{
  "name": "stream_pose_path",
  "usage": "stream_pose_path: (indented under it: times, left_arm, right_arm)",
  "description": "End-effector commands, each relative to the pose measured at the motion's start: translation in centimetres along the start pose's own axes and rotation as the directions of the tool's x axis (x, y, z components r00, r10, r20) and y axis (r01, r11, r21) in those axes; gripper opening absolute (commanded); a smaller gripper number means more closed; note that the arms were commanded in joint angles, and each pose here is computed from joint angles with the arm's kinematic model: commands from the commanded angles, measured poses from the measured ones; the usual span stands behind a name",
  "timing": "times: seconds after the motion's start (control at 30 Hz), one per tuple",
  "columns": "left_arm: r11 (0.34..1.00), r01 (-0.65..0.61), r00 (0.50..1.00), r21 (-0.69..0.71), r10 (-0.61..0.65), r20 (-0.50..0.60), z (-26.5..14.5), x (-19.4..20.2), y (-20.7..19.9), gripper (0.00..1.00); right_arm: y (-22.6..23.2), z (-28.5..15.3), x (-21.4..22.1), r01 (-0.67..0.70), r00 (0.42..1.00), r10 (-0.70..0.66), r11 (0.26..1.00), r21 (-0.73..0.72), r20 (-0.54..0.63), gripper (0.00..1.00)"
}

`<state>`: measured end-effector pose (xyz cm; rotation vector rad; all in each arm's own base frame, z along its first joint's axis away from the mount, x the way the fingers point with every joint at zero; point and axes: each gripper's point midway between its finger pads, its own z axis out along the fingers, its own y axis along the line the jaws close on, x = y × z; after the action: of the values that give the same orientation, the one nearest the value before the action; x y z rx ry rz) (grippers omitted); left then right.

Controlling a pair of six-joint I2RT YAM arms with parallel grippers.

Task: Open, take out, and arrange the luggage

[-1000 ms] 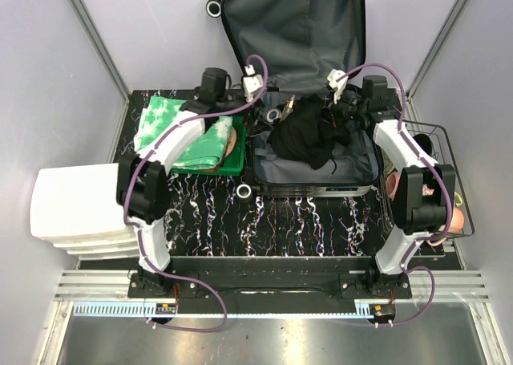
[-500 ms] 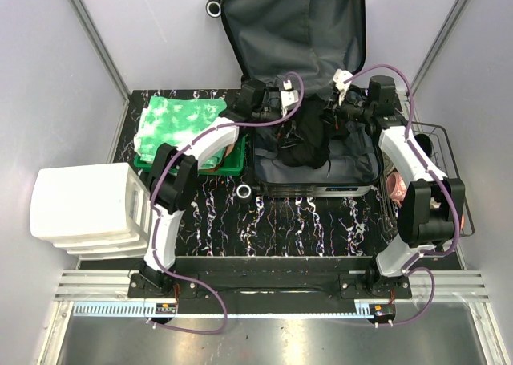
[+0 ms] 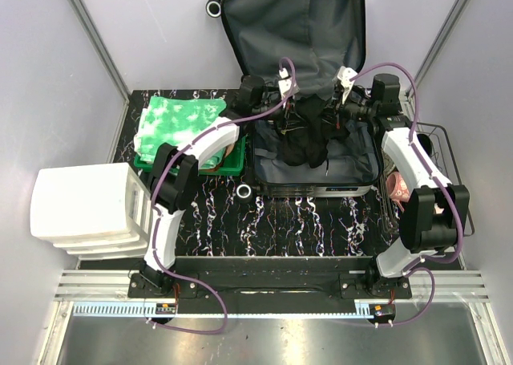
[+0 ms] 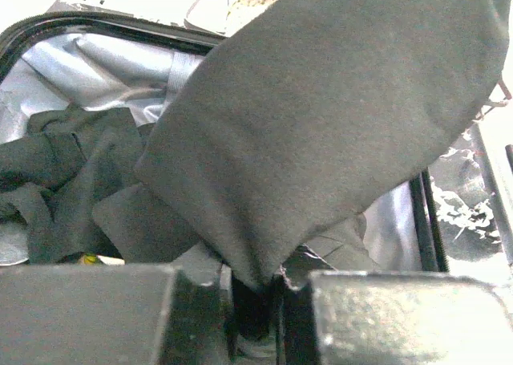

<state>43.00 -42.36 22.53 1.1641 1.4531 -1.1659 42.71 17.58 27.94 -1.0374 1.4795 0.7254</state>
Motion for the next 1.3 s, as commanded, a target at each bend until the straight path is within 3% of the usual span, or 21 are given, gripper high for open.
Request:
stream_pose_path:
  times: [0.0, 0.17, 0.2, 0.23, 0.3, 0.33, 0.43, 0.6, 0.77, 0.87, 0.93, 0.97, 1.0, 1.03, 1.07, 1.1, 1.13, 1.27]
  left_arm:
    - [0.999, -0.029, 0.994, 0.026, 0.026, 0.108, -1.8, -7.8, -1.9, 0.00]
    - [0.994, 0.100, 0.992, -0.035, -0.097, 0.080, -5.4, -10.6, -2.2, 0.00]
    - [0.988, 0.143, 0.987, -0.048, -0.139, 0.086, -6.0, -11.0, -2.1, 0.00]
    - [0.983, 0.167, 0.983, -0.078, -0.160, 0.092, -7.3, -11.7, -1.9, 0.00]
    - [0.978, 0.186, 0.979, -0.094, -0.176, 0.103, -8.5, -12.9, -1.9, 0.00]
    - [0.973, 0.203, 0.976, -0.112, -0.192, 0.100, -9.5, -13.2, -1.7, 0.00]
    - [0.963, 0.229, 0.969, -0.144, -0.211, 0.128, -11.4, -15.2, -1.6, 0.00]
    - [0.916, 0.331, 0.937, -0.226, -0.292, 0.191, -16.6, -16.6, 0.4, 0.00]
    - [0.810, 0.502, 0.864, -0.303, -0.457, 0.211, -22.3, -13.8, 2.2, 0.00]
    - [0.713, 0.598, 0.801, -0.366, -0.551, 0.235, -26.2, -10.8, 3.4, 0.00]
    - [0.607, 0.672, 0.733, -0.425, -0.628, 0.262, -29.4, -7.7, 4.6, 0.00]
    - [0.575, 0.673, 0.724, -0.465, -0.641, 0.255, -30.6, -5.9, 5.3, 0.00]
    - [0.490, 0.707, 0.672, -0.510, -0.691, 0.268, -32.9, -3.3, 6.0, 0.00]
    - [0.459, 0.701, 0.665, -0.546, -0.697, 0.268, -34.1, -1.9, 6.3, 0.00]
    - [0.440, 0.651, 0.691, -0.619, -0.680, 0.244, -35.8, -0.2, 7.1, 0.00]
    - [0.367, 0.654, 0.647, -0.662, -0.724, 0.237, -37.6, 2.4, 7.4, 0.00]
    - [0.315, 0.617, 0.643, -0.721, -0.730, 0.231, -39.2, 3.9, 8.1, 0.00]
    - [0.201, 0.532, 0.622, -0.822, -0.752, 0.219, -44.0, 7.6, 9.1, 0.02]
  right_arm:
    - [1.2, -0.9, -5.2, 0.083, 0.991, -0.080, 0.996, -0.025, 0.103, 0.00]
    - [0.0, -1.3, -7.0, 0.110, 0.985, -0.116, 0.993, 0.051, 0.131, 0.06]
    - [-0.5, -1.4, -7.4, 0.118, 0.982, -0.128, 0.990, 0.079, 0.139, 0.13]
    - [-0.6, -1.4, -7.7, 0.108, 0.982, -0.120, 0.990, 0.090, 0.144, 0.21]
    - [-1.3, -1.5, -8.1, 0.113, 0.981, -0.130, 0.986, 0.122, 0.146, 0.53]
    - [-1.6, -1.4, -8.0, 0.104, 0.982, -0.122, 0.986, 0.129, 0.142, 0.75]
    - [-2.9, -1.5, -7.6, 0.078, 0.988, -0.101, 0.980, 0.182, 0.119, 0.99]
    - [-4.4, -1.7, -7.2, 0.062, 0.992, -0.089, 0.963, 0.263, 0.092, 1.00]
    - [-4.5, -1.9, -6.6, 0.062, 0.994, -0.086, 0.959, 0.275, 0.073, 1.00]
    - [-4.4, -1.9, -6.5, 0.063, 0.994, -0.085, 0.960, 0.272, 0.068, 1.00]
    - [-4.4, -1.8, -6.3, 0.059, 0.995, -0.079, 0.961, 0.269, 0.065, 1.00]
    - [-4.3, -1.8, -6.3, 0.055, 0.995, -0.074, 0.964, 0.261, 0.064, 1.00]
    - [-4.3, -1.7, -6.2, 0.050, 0.996, -0.068, 0.965, 0.256, 0.061, 1.00]
    - [-4.3, -1.6, -6.2, 0.049, 0.996, -0.067, 0.966, 0.253, 0.061, 1.00]
    - [-4.1, -1.6, -6.1, 0.044, 0.996, -0.060, 0.968, 0.246, 0.059, 1.00]
    - [-4.2, -1.5, -6.1, 0.043, 0.997, -0.059, 0.969, 0.242, 0.059, 1.00]
    - [-4.1, -1.5, -6.0, 0.040, 0.997, -0.055, 0.970, 0.239, 0.058, 1.00]
    - [-3.8, -1.4, -5.7, 0.021, 0.998, -0.032, 0.976, 0.216, 0.047, 0.99]
